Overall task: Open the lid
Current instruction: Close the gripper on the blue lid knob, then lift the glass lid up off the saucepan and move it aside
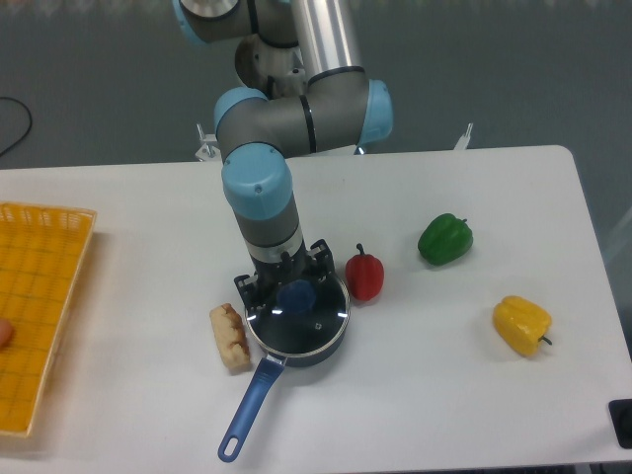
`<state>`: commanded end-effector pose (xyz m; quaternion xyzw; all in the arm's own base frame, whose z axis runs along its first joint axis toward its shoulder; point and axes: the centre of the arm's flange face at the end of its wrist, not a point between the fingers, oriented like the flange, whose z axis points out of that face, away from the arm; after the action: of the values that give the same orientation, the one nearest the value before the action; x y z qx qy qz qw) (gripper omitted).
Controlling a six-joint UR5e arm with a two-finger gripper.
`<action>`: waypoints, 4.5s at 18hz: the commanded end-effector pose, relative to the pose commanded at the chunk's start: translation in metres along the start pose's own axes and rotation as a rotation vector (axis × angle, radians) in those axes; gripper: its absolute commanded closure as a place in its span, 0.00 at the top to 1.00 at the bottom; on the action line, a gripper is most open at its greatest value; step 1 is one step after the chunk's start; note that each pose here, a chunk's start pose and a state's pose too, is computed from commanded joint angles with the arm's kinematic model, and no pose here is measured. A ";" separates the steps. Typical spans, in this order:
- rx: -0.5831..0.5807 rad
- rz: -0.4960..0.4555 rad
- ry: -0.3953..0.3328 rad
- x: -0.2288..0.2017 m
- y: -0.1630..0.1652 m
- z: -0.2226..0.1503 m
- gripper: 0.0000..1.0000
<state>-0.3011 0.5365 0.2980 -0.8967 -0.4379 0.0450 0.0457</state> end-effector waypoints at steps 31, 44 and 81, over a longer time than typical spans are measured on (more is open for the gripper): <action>-0.005 0.051 -0.009 -0.012 -0.003 0.003 0.94; -0.010 0.044 -0.008 -0.018 -0.003 0.005 0.72; 0.016 0.725 -0.004 -0.074 -0.025 -0.062 0.58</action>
<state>-0.3585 0.4912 0.3655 -0.9933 -0.0910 0.0634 0.0329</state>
